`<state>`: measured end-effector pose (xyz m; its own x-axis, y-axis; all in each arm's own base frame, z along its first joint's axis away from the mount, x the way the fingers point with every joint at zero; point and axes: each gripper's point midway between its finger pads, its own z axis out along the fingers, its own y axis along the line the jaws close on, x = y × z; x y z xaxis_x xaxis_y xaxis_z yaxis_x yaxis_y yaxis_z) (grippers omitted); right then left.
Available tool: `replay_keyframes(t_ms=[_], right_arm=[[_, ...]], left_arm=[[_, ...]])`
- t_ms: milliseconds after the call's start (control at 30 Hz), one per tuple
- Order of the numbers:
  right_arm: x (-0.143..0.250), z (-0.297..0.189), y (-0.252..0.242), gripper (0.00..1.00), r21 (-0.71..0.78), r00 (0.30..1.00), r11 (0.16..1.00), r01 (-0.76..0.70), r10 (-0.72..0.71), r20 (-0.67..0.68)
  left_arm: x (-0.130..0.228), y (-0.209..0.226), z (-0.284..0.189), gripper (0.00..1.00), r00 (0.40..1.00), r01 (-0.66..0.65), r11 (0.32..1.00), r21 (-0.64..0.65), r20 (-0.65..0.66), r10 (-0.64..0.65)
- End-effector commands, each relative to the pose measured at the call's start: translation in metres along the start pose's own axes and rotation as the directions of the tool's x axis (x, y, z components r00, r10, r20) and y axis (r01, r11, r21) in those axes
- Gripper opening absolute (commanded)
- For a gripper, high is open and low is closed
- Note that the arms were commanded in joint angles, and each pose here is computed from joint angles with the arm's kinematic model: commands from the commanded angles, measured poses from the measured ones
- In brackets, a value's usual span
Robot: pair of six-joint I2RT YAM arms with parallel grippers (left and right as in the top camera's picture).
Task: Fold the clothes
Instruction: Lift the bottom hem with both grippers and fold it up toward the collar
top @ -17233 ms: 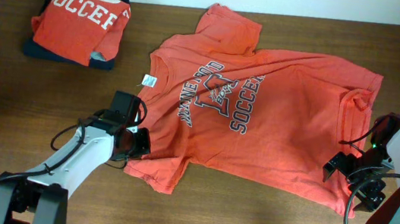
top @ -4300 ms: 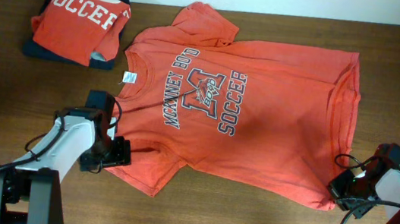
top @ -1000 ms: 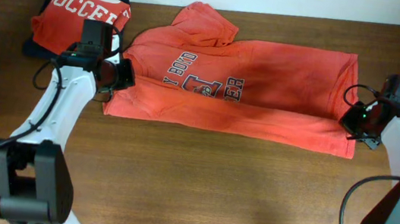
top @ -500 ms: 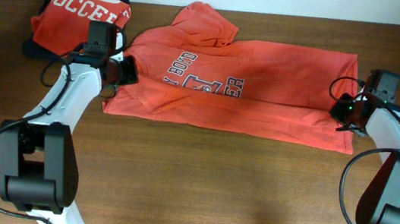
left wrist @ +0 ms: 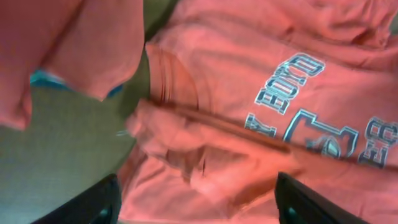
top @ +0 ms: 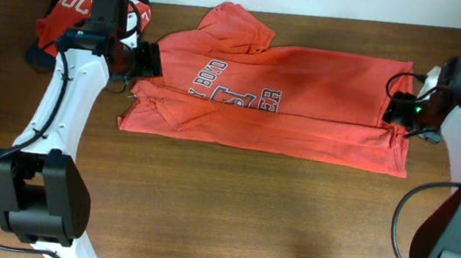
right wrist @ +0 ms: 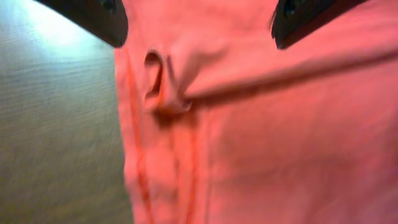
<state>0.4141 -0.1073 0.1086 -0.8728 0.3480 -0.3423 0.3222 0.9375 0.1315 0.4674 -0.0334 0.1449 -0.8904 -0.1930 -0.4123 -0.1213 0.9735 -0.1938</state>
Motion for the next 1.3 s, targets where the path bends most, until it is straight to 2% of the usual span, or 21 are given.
replay_keyframes(t_ms=[0, 33, 100, 133, 167, 200, 233, 433, 667, 967, 1267], right_arm=[[-0.002, -0.028, 0.017, 0.79, -0.071, 1.0, 0.997, 0.024, -0.024, 0.004], [0.004, -0.027, 0.017, 0.78, -0.069, 1.0, 0.997, 0.019, -0.021, -0.022], [0.017, -0.026, 0.016, 0.64, -0.065, 0.997, 0.998, 0.01, -0.015, -0.075], [0.021, -0.025, 0.015, 0.42, -0.065, 0.996, 0.998, 0.007, -0.013, -0.092], [0.027, -0.023, 0.015, 0.22, -0.063, 0.994, 0.998, 0.004, -0.011, -0.109], [0.029, -0.021, 0.014, 0.08, -0.062, 0.993, 0.998, 0.002, -0.01, -0.116], [0.033, -0.019, 0.014, 0.04, -0.062, 0.992, 0.998, 0.001, -0.008, -0.126], [0.056, 0.004, 0.007, 0.04, -0.043, 0.981, 0.999, -0.008, 0.0, -0.195], [0.063, 0.035, -0.002, 0.04, -0.016, 0.98, 1.0, 0.0, -0.003, -0.197], [0.079, 0.037, 0.002, 0.04, -0.041, 0.964, 0.999, -0.017, 0.006, -0.265], [0.08, 0.042, -0.005, 0.04, -0.006, 0.967, 1.0, -0.007, 0.005, -0.255]], left_arm=[[0.016, 0.003, -0.001, 0.71, 0.997, -0.008, 1.0, -0.009, -0.071, 0.008], [0.021, 0.004, -0.001, 0.65, 0.996, -0.006, 1.0, -0.017, -0.095, 0.005], [0.03, 0.008, -0.003, 0.48, 0.992, -0.004, 0.999, -0.033, -0.13, -0.001], [0.034, 0.01, -0.003, 0.34, 0.99, -0.004, 0.999, -0.047, -0.144, -0.003], [0.037, 0.014, -0.003, 0.1, 0.988, -0.006, 0.998, -0.068, -0.154, -0.005], [0.038, 0.018, -0.003, 0.01, 0.987, -0.008, 0.996, -0.086, -0.159, -0.006], [0.039, 0.02, -0.003, 0.01, 0.987, -0.01, 0.995, -0.098, -0.162, -0.007], [0.052, 0.024, 0.002, 0.01, 0.975, -0.009, 0.994, -0.113, -0.222, -0.016], [0.065, 0.026, 0.018, 0.01, 0.958, -0.006, 0.993, -0.117, -0.286, -0.027], [0.061, 0.024, 0.02, 0.02, 0.962, 0.003, 0.994, -0.108, -0.27, -0.032], [0.06, 0.024, 0.021, 0.04, 0.964, 0.004, 0.995, -0.104, -0.265, -0.032]])
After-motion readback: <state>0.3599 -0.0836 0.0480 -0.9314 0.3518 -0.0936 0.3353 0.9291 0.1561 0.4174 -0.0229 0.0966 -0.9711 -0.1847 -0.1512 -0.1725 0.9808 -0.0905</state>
